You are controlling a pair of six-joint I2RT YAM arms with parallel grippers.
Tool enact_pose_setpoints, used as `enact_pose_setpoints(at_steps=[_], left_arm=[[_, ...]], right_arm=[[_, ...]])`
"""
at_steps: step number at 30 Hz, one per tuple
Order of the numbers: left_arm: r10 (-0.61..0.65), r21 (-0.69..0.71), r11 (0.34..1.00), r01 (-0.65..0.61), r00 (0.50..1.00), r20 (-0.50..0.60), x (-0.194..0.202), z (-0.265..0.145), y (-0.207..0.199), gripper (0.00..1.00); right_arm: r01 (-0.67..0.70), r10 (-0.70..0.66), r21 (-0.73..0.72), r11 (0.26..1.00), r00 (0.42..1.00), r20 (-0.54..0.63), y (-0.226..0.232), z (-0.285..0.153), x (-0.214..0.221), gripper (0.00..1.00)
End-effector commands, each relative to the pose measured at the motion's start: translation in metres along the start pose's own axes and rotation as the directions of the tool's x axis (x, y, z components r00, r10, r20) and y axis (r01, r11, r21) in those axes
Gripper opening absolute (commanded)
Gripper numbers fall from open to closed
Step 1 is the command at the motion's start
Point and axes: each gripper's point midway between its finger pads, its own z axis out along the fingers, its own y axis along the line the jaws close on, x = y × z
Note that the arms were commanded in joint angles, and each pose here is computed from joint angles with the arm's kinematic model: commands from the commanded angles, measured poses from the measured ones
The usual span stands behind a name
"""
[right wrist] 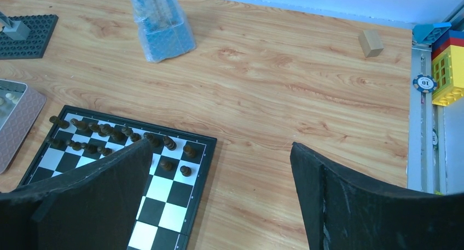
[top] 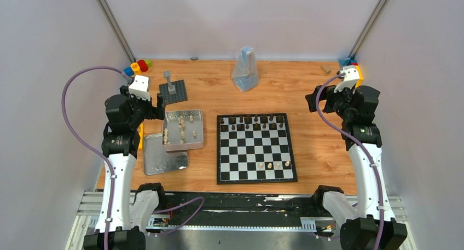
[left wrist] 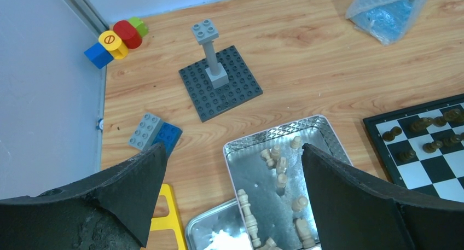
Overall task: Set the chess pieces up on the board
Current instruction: Reset both arms
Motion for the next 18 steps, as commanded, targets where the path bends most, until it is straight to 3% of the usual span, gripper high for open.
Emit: enact_pose_setpoints(at_steps=[1, 18], left_arm=[[0.013, -0.005, 1.000, -0.013, 0.999, 0.045, -0.0112, 0.0024, 0.0034, 1.00], [0.014, 0.030, 0.999, -0.015, 1.000, 0.021, -0.0024, 0.0076, -0.0016, 1.00]], right_arm=[[0.037, -0.037, -0.005, 0.999, 0.998, 0.048, -0.0005, 0.0006, -0.0120, 1.00], [0.041, -0.040, -0.016, 0.999, 0.998, 0.037, 0.0001, 0.0026, -0.0082, 1.00]])
